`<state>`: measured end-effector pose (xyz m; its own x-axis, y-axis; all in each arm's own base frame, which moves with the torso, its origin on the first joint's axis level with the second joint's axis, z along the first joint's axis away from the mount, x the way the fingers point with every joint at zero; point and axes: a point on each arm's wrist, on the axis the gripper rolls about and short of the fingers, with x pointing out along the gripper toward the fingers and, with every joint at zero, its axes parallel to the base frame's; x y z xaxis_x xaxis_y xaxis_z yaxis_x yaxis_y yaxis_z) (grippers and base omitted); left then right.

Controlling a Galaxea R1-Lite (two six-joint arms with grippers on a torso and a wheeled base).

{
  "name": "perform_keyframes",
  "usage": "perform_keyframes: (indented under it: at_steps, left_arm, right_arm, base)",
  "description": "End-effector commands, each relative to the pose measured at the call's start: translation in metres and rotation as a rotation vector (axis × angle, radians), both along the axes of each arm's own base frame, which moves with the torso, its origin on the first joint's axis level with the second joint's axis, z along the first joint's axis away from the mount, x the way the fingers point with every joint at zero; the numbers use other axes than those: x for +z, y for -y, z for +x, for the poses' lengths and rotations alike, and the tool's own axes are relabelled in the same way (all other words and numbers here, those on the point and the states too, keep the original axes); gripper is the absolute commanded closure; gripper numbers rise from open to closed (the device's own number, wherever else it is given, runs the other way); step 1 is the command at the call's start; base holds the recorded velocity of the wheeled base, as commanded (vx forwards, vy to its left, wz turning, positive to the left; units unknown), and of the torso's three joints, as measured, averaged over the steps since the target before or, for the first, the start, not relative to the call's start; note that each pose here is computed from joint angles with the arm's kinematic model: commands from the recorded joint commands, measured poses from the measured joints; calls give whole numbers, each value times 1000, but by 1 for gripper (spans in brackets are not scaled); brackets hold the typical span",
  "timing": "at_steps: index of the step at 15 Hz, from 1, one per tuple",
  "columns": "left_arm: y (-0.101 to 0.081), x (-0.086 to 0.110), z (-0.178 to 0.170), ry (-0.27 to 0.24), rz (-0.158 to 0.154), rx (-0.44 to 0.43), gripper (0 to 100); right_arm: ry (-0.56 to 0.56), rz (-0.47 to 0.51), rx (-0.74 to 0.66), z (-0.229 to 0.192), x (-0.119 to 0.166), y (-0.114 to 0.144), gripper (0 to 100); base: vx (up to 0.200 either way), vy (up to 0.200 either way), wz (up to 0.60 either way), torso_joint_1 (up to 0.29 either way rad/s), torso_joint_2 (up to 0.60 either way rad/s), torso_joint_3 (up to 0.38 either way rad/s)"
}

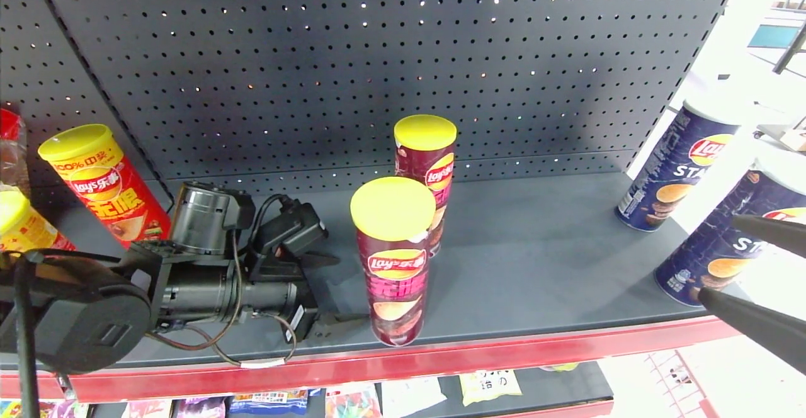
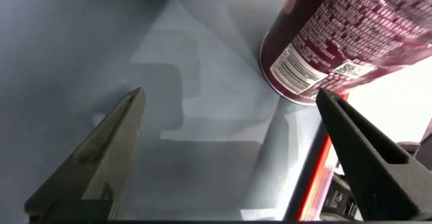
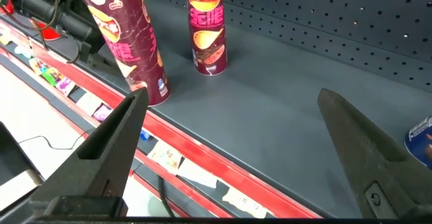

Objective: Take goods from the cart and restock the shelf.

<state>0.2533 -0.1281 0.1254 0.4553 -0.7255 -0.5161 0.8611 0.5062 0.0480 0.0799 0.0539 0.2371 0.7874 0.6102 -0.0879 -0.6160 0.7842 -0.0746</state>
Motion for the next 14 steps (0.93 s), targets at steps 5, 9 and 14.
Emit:
perform_keyframes:
  at_steps: [5,9,14]
  left_arm:
    - [6,-1,10,24,-6,2,0]
    - [7,1,12,34,-10,0,0]
    - [11,3,15,42,-15,-6,0]
  right_arm:
    - [-4,-3,1,1,-1,-1,0]
    - [-4,-3,1,1,-1,-1,0]
    - [-4,-3,1,1,-1,-1,0]
  base:
    - [0,0,0,0,0,0]
    - [0,0,0,0,0,0]
    - [0,0,0,0,0,0]
